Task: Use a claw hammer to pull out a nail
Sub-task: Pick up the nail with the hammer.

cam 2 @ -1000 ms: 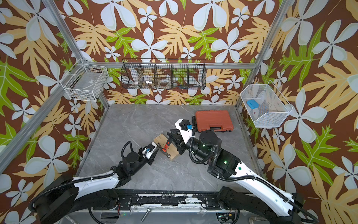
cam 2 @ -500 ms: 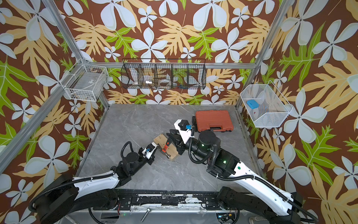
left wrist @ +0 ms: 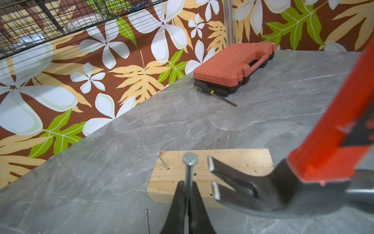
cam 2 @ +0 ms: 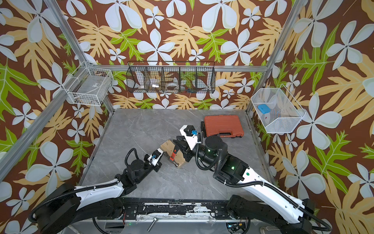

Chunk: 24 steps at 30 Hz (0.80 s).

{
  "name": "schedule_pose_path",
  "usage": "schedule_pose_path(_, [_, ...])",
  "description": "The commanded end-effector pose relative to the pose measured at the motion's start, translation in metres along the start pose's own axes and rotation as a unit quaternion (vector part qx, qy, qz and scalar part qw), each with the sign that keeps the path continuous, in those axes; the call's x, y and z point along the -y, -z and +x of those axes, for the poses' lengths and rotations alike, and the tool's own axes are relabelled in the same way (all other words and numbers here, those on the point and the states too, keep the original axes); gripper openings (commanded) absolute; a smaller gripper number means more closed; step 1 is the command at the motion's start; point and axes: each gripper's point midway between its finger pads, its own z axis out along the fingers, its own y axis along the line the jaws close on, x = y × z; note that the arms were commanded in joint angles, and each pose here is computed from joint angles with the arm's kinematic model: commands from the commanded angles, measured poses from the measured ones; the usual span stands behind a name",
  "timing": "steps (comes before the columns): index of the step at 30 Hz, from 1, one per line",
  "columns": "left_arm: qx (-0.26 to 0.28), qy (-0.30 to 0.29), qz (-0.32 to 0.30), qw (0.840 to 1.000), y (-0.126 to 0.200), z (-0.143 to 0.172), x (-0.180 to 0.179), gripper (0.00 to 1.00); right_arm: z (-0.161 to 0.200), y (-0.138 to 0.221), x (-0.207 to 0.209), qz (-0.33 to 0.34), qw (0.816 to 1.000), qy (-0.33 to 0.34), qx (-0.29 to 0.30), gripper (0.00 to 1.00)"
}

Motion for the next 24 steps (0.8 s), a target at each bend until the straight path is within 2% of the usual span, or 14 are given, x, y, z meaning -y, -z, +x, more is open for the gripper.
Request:
schedule_pose_path(1, [-0.01,0.037,-0.035,0.999,-0.005,-0.003,-0.012,0.03,-0.024,0.004,0.003,0.011,0.999,0.006,0.043,0.0])
schedule_pose_path(5, [-0.051,0.096,-0.091,0.99,-0.011,0.007,-0.029,0.03,-0.02,0.006,0.009,0.029,0.999,0.007,0.037,0.0])
schedule_pose_path(8, [-0.101,0.12,-0.105,0.982,-0.018,0.021,-0.034,0.03,-0.017,0.006,0.012,0.036,0.999,0.006,0.034,0.0])
schedule_pose_path(13, [-0.169,0.197,-0.14,0.956,-0.029,0.04,-0.051,0.0,-0.014,0.007,0.014,0.044,0.999,0.005,0.03,0.0])
schedule_pose_path(20, [-0.189,0.294,-0.162,0.923,-0.033,0.057,-0.07,0.0,-0.014,0.009,0.015,0.046,0.998,0.003,0.034,0.0])
schedule_pose_path(24, [-0.222,0.347,-0.164,0.896,-0.035,0.08,-0.078,0.0,-0.012,0.01,0.016,0.049,0.998,0.004,0.035,0.0])
